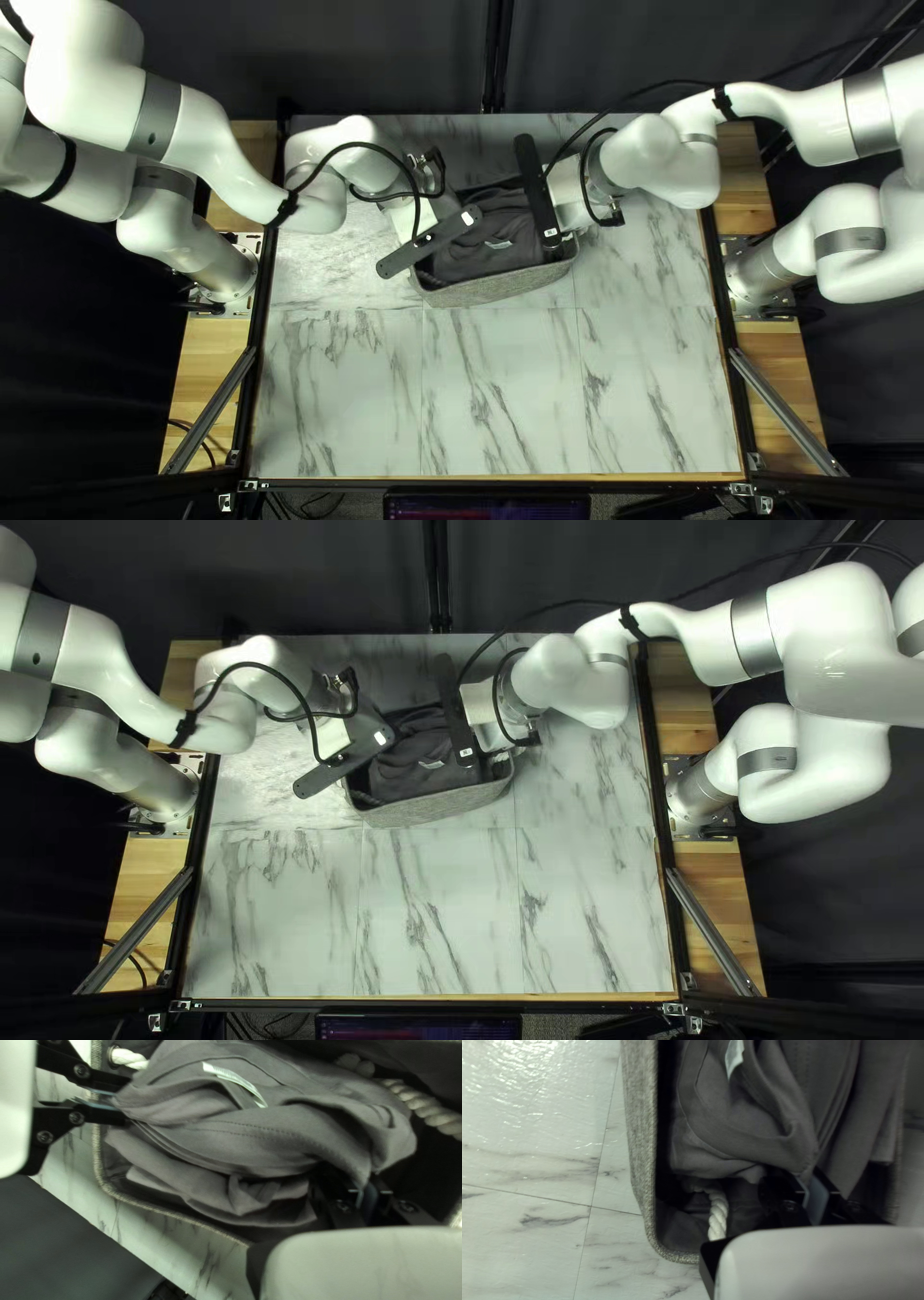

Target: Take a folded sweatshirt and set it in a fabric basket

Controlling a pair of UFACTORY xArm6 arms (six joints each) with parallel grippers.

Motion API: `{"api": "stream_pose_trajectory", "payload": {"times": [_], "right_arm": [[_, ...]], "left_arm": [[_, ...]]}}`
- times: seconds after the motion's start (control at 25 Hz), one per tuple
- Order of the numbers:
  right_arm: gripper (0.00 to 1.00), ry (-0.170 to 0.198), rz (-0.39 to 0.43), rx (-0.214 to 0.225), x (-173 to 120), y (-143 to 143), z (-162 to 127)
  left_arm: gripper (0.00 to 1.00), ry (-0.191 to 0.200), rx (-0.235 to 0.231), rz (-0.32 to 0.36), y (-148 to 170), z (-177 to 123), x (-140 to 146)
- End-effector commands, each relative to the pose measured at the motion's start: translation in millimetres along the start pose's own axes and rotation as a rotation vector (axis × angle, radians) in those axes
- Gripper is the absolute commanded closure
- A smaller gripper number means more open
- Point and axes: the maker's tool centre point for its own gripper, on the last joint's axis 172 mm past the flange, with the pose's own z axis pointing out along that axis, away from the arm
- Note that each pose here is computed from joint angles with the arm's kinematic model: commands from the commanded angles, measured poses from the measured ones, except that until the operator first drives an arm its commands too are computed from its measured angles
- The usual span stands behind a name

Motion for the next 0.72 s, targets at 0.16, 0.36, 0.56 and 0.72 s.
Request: {"api": "stream_pose_trajectory", "payload": {"times": [0.16, 0.36, 0.56, 0.72], "right_arm": [[0.93, -0.001, 0.016, 0.04, -4, 16, 32], [0.92, -0.006, 0.023, 0.056, -4, 24, 47], [0.32, -0.003, 0.028, 0.06, -5, 26, 56], [0.0, 0.005, 0.029, 0.055, -2, 23, 49]], "left_arm": [[1.0, -0.008, -0.005, -0.042, -1, 16, -23], [1.0, -0.014, -0.011, -0.065, 3, 27, -34], [1.0, -0.007, -0.016, -0.086, 10, 45, -32], [0.0, -0.008, -0.003, -0.092, 12, 35, -26]]}}
